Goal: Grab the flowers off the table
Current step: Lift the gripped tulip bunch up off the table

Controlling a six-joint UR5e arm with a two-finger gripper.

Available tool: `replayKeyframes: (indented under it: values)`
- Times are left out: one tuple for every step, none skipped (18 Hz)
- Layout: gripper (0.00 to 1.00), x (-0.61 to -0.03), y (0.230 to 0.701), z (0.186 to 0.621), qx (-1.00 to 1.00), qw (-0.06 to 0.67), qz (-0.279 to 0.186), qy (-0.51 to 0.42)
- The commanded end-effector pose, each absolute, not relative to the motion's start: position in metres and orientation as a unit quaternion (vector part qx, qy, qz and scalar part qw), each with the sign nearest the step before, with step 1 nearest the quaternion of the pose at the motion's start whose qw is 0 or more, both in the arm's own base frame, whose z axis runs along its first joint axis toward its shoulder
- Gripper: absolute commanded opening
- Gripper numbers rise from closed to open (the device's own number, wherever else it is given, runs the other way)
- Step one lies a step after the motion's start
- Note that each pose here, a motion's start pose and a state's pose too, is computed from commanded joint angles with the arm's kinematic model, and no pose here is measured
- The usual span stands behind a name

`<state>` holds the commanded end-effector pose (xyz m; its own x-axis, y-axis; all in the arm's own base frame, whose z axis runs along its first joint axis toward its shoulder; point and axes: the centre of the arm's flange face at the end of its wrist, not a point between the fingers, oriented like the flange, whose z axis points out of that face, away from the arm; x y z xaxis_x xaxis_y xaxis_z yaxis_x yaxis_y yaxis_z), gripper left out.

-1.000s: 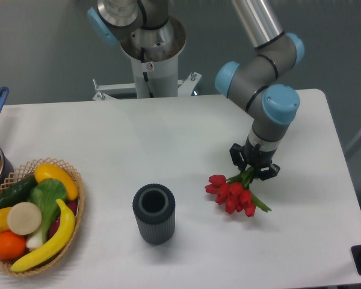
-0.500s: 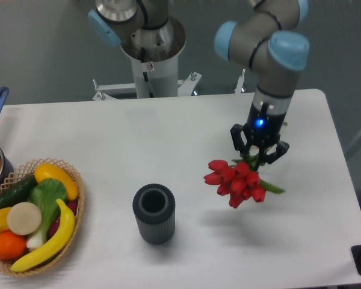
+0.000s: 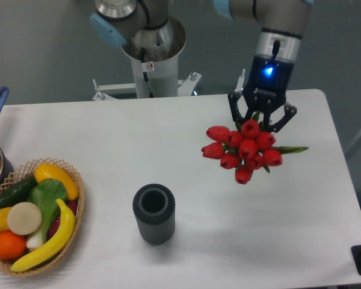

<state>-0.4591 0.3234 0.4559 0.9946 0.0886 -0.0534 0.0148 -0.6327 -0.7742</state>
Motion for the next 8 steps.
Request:
replayKeyframes:
  values:
    - [0.37,-0.4602,0.3217,0.4564,-0.901,0.431,0.043,-0.030]
    - [0.37,-0.4610,0.3188,0.4574,-0.900,0.432,0.044,-0.032]
    - [0.37,-0.4605,0.3195,0.4574,-0.900,0.432,0.044,-0.031]
    - [0.37,-0.4605,0.3195,0.4574,-0.900,0.432,0.044,-0.031]
    - [0.37,-0.4608,0.3188,0.4567,-0.900,0.432,0.043,-0.033]
    - [0.37,-0.4611,0.3189,0.4583,-0.900,0.433,0.044,-0.032]
    - [0.37,-0.4609,0.3192,0.4586,-0.899,0.435,0.043,-0.032]
    - [0.37,-0.4606,0.3196,0.4590,-0.898,0.437,0.042,-0.031]
